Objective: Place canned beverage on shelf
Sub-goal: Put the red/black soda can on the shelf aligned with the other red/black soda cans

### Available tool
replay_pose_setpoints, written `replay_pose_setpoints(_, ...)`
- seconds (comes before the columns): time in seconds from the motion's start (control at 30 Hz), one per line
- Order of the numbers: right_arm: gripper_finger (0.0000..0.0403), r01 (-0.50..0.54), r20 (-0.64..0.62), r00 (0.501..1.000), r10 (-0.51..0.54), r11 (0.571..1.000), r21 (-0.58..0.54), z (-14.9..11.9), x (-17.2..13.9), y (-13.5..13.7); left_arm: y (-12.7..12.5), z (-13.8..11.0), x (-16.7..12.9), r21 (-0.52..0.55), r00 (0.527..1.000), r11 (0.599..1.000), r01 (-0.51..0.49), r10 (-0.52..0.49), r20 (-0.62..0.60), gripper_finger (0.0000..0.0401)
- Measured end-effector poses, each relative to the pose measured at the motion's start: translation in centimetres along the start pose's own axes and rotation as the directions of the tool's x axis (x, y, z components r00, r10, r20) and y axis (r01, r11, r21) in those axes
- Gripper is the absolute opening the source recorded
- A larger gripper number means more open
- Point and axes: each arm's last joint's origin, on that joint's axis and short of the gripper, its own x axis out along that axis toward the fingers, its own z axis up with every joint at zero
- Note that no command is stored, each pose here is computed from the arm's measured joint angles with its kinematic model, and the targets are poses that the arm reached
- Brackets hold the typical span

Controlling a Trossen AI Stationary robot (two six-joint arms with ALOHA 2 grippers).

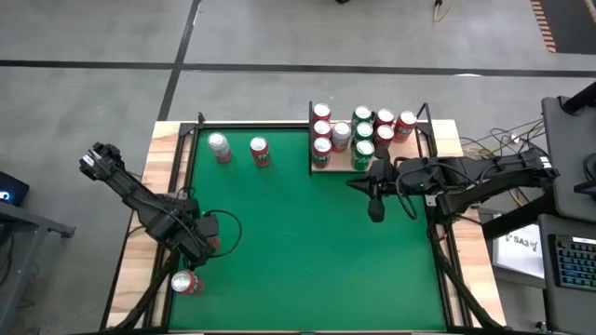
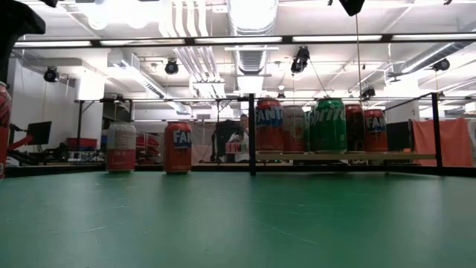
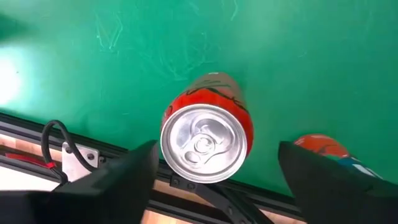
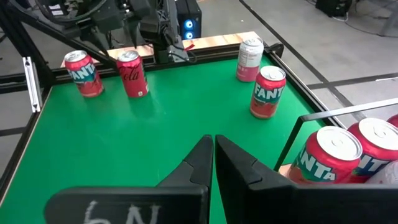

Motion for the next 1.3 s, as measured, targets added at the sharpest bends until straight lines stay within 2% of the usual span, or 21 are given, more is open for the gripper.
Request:
replay_pose_setpoints(0.13, 0.0009, 0.000, -0.001, 1.000, 0.000, 1.000, -0.007, 0.0, 0.0, 0.0, 0.1, -0.2, 0.6, 0.000, 1.000, 1.000, -0.022, 0.022, -0.015, 0.0351)
replay_pose_setpoints(0.27, 0.0009, 0.000, -0.002, 1.000, 0.000, 1.000, -0.012, 0.0, 0.0, 0.0, 0.2, -0.3, 1.2, -0.013, 0.999, 0.999, -0.041, 0.041, -0.028, 0.0361)
replay_pose_setpoints(0.77, 0.0009, 0.004, -0.022, 1.000, -0.004, 1.000, -0.017, -0.2, 0.0, 0.0, 0.1, -0.4, 2.8, -0.051, 0.999, 0.997, -0.052, 0.051, -0.015, 0.0362)
replay_pose_setpoints(1.13, 0.0009, 0.004, -0.023, 1.000, -0.004, 1.000, -0.024, -0.2, 0.0, 0.0, -0.3, -0.2, 4.4, -0.074, 1.000, 0.997, -0.008, 0.010, 0.016, 0.0361)
replay_pose_setpoints(1.3, 0.0009, 0.004, -0.023, 1.000, -0.004, 1.000, -0.026, -0.2, 0.0, 0.0, -0.3, -0.2, 4.5, -0.074, 1.000, 0.997, -0.008, 0.009, 0.015, 0.0336)
